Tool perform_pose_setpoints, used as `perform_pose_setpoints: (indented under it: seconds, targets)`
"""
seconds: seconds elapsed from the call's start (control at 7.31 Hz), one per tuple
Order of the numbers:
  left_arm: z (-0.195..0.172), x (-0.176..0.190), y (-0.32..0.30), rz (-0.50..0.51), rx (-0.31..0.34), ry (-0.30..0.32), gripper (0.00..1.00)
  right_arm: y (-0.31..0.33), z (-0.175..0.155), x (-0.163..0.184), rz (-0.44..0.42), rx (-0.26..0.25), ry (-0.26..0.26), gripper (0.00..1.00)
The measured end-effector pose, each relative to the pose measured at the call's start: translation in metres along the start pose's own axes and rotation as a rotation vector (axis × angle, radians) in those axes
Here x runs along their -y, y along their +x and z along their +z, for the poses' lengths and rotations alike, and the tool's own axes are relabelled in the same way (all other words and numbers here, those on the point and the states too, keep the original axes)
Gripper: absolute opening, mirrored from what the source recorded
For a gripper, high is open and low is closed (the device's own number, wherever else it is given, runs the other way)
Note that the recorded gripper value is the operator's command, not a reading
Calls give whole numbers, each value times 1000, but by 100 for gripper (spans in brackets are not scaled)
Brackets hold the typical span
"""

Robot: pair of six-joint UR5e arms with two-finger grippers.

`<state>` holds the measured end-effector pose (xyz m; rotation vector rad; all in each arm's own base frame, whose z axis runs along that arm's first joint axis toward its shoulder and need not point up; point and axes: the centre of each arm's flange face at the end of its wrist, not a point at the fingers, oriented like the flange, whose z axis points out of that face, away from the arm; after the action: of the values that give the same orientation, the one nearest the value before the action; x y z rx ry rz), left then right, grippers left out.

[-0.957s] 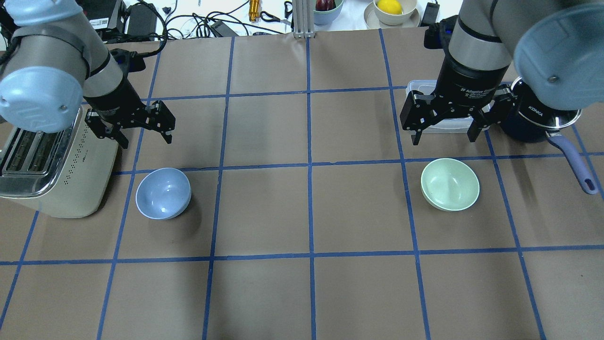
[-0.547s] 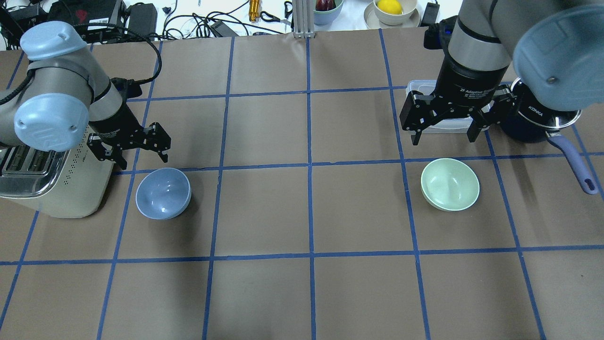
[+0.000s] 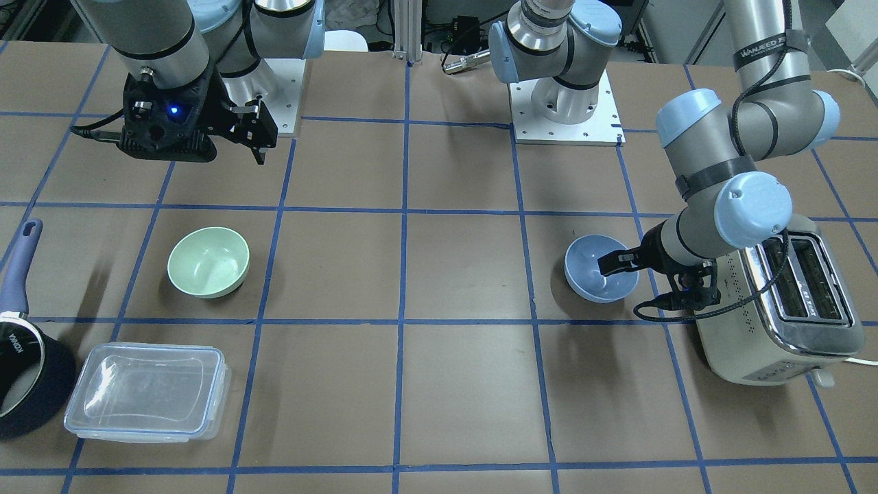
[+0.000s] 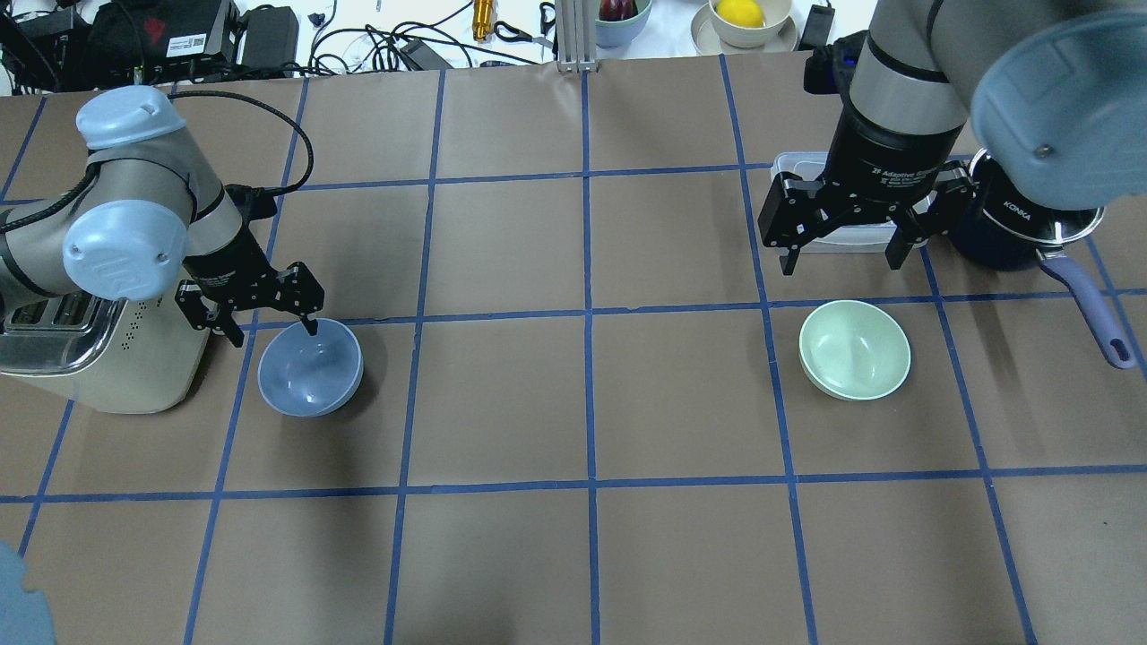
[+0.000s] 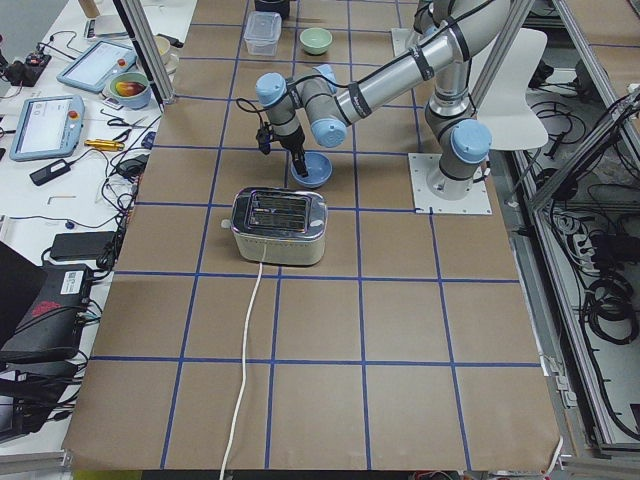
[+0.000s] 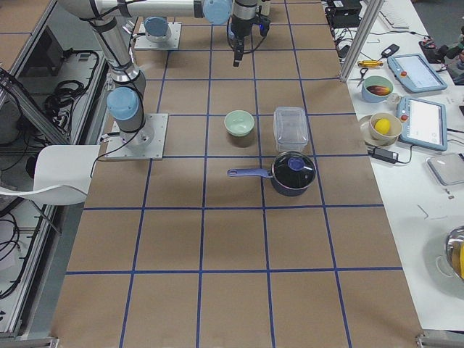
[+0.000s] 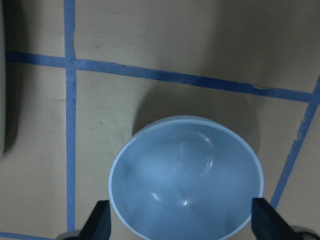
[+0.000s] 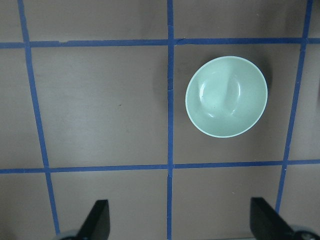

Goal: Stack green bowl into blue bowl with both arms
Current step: 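Lower the left gripper onto the rim of the light blue bowl and grasp it, then lift and carry the light blue bowl with the left gripper to the table center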

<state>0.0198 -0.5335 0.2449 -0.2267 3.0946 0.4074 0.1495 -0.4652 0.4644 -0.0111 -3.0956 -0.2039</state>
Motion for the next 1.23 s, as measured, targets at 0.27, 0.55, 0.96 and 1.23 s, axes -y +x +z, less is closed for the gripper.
perform_pose_setpoints:
  seconds: [0.27,0.55,0.96,1.23]
  targets:
    - [18,3,-10,24,5,-36,82,0,1,1,1,1,-1,100]
    - [31,4,-14,69,31,-70,40,0,1,2,2,0,-2,100]
    - [41,7,-16,87,48,-94,0,0,2,3,3,0,-3,100]
    - [38,10,-17,89,49,-86,0,0,1,3,2,0,-2,100]
